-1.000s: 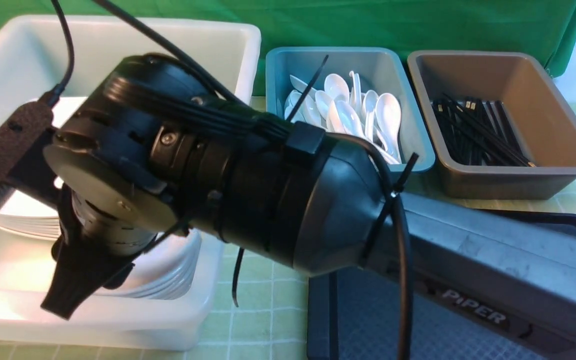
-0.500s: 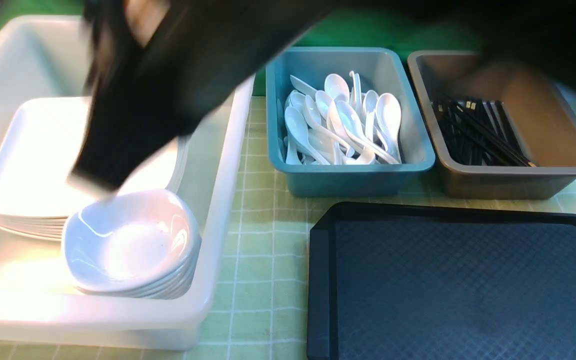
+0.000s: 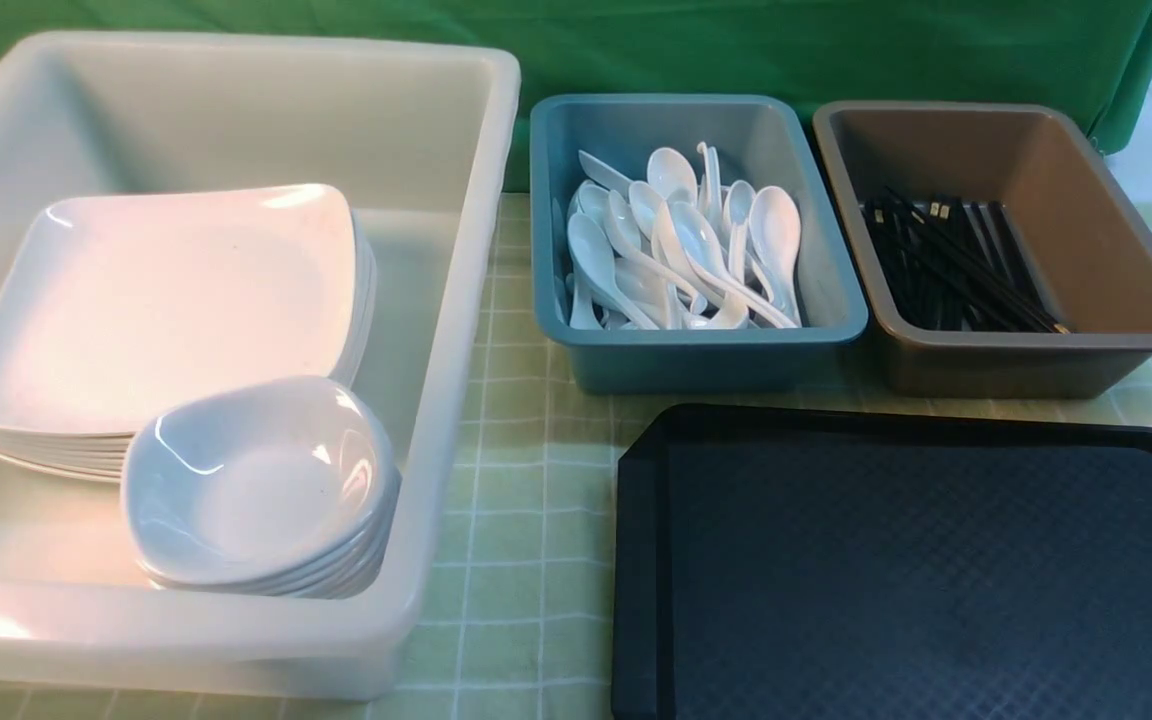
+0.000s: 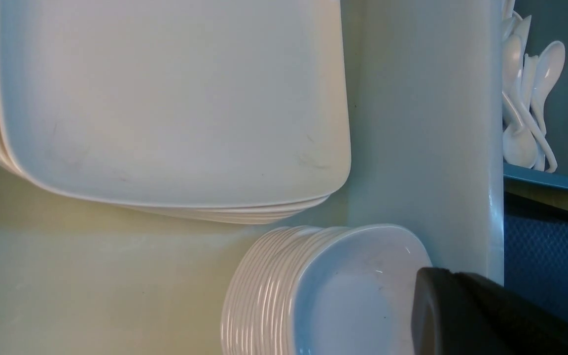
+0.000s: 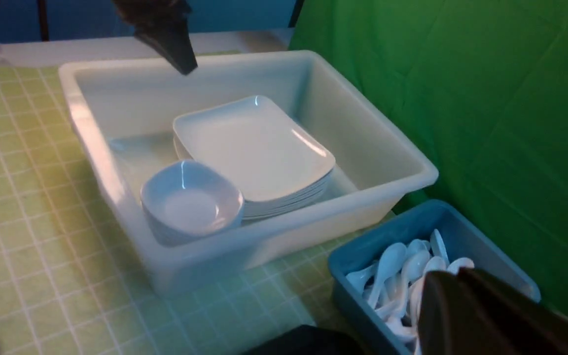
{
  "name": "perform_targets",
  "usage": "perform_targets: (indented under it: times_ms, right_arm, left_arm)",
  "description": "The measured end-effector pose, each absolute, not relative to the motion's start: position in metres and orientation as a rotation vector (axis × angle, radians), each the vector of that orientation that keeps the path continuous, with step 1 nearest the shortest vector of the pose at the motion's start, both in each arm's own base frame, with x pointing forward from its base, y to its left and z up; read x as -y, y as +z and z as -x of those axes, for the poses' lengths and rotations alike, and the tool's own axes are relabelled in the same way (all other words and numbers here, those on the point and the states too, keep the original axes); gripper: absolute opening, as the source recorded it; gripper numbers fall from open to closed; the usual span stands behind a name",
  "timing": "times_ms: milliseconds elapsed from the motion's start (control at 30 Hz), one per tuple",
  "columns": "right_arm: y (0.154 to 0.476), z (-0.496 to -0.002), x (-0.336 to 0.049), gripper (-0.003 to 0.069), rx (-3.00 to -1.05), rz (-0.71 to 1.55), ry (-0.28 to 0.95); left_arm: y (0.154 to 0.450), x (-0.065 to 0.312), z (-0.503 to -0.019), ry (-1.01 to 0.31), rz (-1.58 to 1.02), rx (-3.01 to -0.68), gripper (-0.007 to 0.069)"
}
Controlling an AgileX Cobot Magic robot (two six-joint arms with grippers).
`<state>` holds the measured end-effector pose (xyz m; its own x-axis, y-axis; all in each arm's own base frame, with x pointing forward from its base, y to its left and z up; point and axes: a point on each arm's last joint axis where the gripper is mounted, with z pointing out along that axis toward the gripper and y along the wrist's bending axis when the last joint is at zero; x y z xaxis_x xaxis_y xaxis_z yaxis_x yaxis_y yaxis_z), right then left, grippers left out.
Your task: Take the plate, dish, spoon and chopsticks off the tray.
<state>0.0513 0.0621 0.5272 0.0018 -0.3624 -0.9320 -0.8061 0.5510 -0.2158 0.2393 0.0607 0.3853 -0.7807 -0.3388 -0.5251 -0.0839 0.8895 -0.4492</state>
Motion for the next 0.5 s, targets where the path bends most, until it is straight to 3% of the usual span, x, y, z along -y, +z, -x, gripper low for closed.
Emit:
perform_targets:
  times_ms: [67, 100, 333, 500]
  right_arm:
    - [0.511, -0.045, -0.052, 0.0009, -1.563, 1.012, 0.496]
    - [0.487, -0.042, -0.054, 0.0009, -1.520, 1.030, 0.540]
    - [0.404, -0.048, -0.097, 0.0011, -1.433, 1.095, 0.637]
    - [0.395, -0.052, -0.110, 0.0015, -1.397, 1.092, 0.656]
  left_arm:
    - [0.385, -0.061, -0.239, -0.542, 0.303, -2.432, 0.0001]
    - [0.385, -0.061, -0.239, -0.542, 0.303, -2.433, 0.0001]
    - [0.385, -0.061, -0.239, -0.533, 0.301, -2.437, 0.0001]
    - [0.385, -0.061, -0.239, -0.528, 0.301, -2.439, 0.0001]
